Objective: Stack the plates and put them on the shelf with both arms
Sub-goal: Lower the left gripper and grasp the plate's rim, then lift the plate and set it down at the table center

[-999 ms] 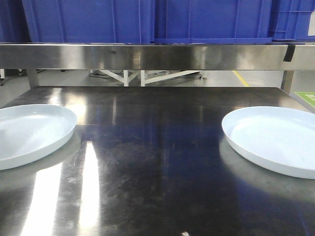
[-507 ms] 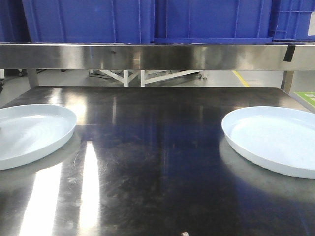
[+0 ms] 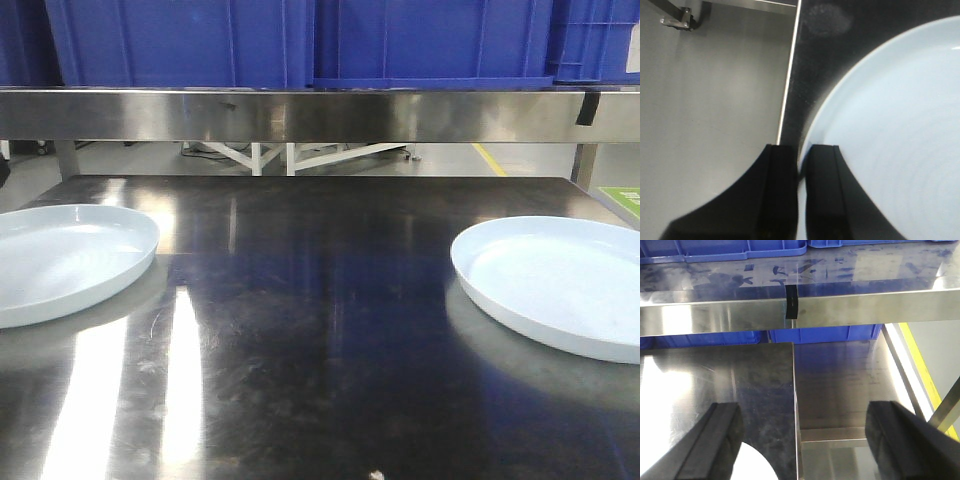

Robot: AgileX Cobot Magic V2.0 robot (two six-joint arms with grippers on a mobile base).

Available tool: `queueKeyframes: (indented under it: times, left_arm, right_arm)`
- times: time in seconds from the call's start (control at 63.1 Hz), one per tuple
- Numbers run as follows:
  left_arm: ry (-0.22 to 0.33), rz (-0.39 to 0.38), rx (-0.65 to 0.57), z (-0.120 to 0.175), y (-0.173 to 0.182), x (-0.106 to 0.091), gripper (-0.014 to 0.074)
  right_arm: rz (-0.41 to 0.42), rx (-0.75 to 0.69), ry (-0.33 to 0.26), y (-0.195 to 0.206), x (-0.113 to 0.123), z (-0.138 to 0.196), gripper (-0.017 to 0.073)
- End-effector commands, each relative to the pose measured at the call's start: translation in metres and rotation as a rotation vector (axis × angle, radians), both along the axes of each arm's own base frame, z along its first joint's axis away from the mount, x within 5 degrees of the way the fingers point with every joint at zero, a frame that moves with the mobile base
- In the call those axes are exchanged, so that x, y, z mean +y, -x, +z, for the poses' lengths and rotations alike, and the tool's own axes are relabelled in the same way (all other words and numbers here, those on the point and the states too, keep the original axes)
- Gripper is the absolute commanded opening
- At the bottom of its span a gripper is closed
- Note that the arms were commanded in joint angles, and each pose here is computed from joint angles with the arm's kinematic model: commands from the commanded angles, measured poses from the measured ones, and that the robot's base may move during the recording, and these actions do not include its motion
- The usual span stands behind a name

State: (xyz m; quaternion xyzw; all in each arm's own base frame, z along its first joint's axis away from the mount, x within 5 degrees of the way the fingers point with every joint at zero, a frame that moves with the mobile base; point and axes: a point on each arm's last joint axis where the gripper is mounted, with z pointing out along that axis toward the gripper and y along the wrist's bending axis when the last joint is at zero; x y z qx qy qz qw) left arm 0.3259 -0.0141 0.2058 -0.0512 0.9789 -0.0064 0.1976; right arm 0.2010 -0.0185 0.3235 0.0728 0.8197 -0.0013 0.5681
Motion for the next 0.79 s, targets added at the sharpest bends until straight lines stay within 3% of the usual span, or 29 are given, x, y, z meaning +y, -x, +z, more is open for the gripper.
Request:
queueKeyframes:
  times: [0.0,0.19,0.365,0.571,0.777]
  left_arm:
    - [0.022,0.009,-0.112,0.035,-0.006,-0.002,0.0091]
    - [0.056,-0.04,-0.231,0.077,-0.011,-0.023,0.0091]
    - [0.117,-0.145,-0.288,0.105,-0.01,-0.064,0.009]
    - [0.167,-0.316,-0.331,0.112,0.005,-0.125,0.009]
    - [0.191,-0.407,-0.326,0.103,0.013,-0.159,0.009]
  right_arm:
    - [0.0,-0.123,0.009,-0.002,0.0,0.022,0.0613]
    - [0.0,-0.124,0.009,-0.002,0.0,0.022,0.0613]
    - [0.0,-0.125,0.009,-0.002,0.0,0.022,0.0613]
    - [0.0,-0.125,0.009,-0.002,0.0,0.022,0.0613]
    - [0.0,-0.12,0.008,-0.002,0.0,0.021,0.0613]
